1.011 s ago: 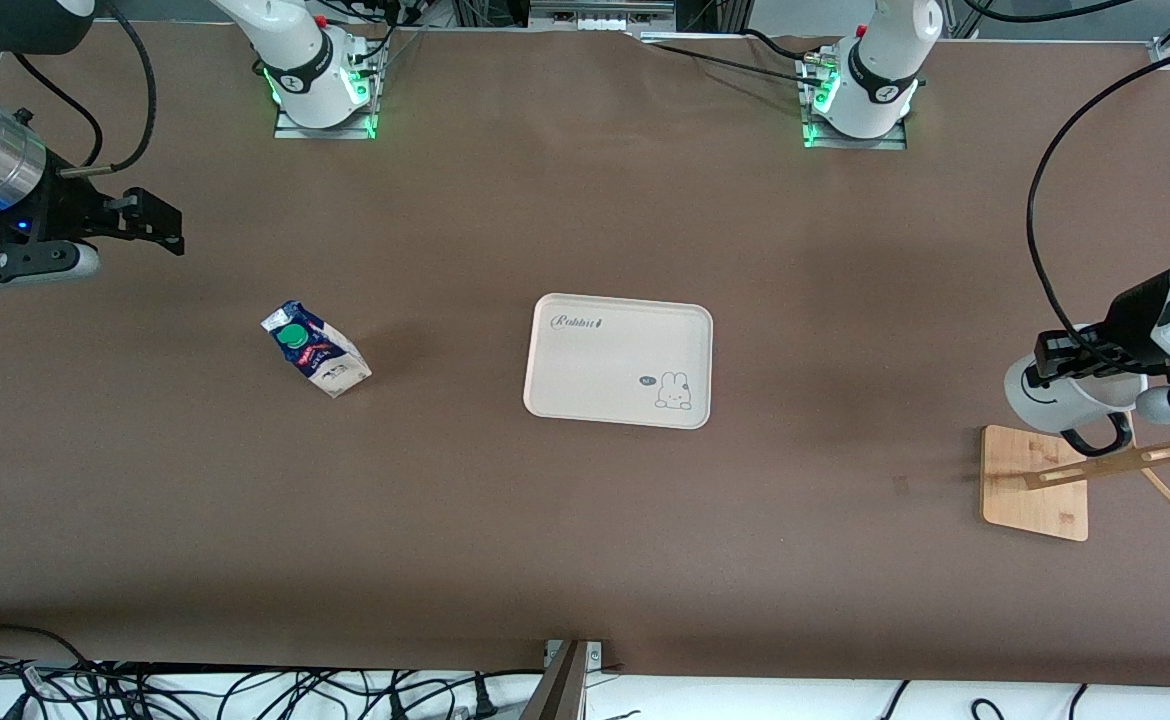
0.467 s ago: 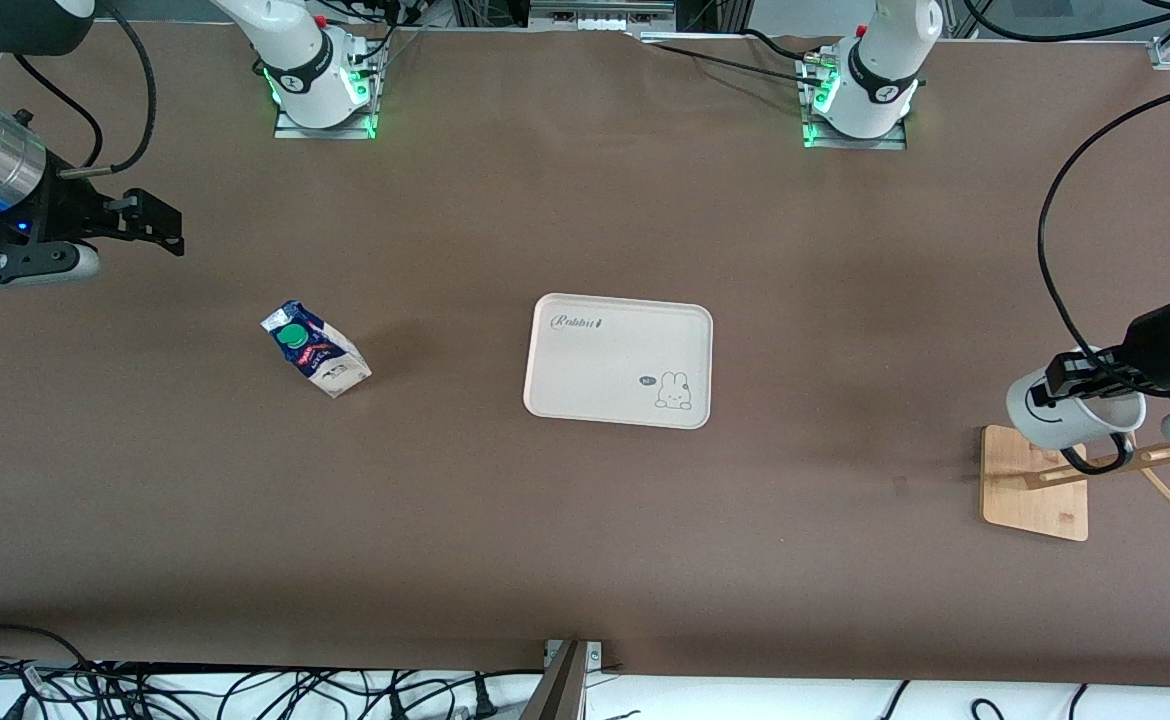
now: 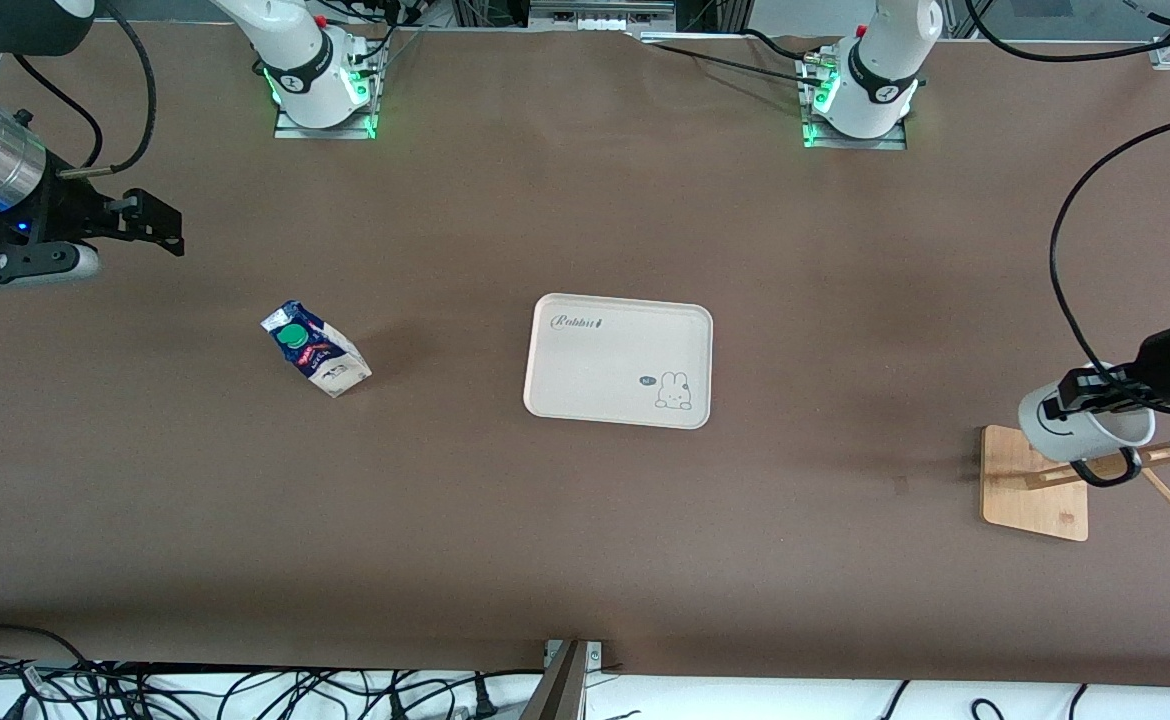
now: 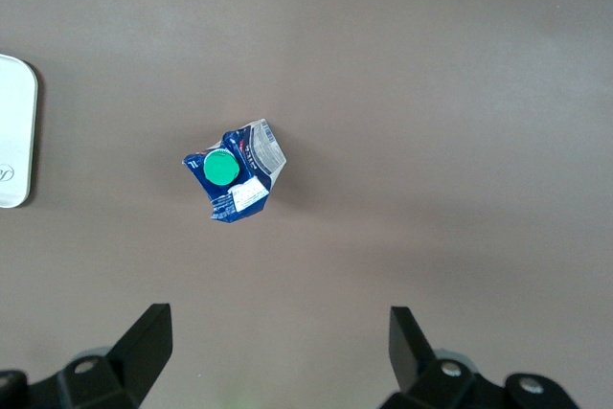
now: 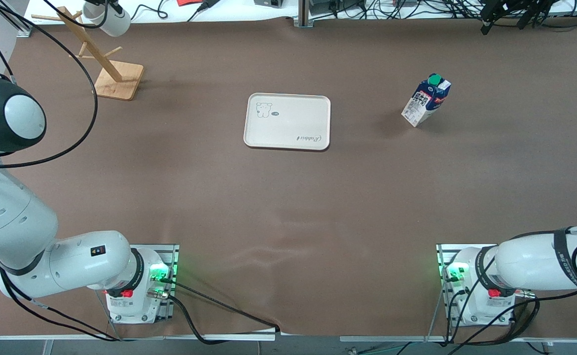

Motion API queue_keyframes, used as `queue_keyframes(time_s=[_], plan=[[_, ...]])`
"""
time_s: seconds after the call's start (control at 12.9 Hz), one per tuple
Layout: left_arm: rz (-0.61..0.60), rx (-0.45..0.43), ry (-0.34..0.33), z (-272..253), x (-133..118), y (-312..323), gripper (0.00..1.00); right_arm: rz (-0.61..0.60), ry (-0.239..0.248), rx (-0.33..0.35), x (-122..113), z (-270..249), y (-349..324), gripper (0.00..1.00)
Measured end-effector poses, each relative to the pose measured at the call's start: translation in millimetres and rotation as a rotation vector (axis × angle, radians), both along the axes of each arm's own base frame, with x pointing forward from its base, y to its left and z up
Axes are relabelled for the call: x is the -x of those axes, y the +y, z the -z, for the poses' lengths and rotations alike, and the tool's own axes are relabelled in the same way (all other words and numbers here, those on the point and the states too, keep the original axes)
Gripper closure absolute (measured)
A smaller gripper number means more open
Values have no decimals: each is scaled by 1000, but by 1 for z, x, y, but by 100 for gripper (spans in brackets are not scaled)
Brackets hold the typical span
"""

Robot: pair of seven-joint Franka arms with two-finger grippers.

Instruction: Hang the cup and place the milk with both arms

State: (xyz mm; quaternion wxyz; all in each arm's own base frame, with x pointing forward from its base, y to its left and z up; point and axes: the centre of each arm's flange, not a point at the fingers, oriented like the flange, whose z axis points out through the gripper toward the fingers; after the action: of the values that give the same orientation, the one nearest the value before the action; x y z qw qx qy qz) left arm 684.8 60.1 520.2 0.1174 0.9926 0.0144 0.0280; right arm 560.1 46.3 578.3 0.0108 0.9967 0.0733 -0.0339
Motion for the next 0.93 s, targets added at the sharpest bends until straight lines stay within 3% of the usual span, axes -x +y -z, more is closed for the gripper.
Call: queue_keyframes(time_s=[0.31, 0.93], plan=[[-37, 36, -5, 2, 3, 35, 95, 0, 0, 0, 0, 0, 0, 0], [-48, 67, 16, 12, 3, 40, 95, 0, -1, 0, 0, 0, 0, 0]])
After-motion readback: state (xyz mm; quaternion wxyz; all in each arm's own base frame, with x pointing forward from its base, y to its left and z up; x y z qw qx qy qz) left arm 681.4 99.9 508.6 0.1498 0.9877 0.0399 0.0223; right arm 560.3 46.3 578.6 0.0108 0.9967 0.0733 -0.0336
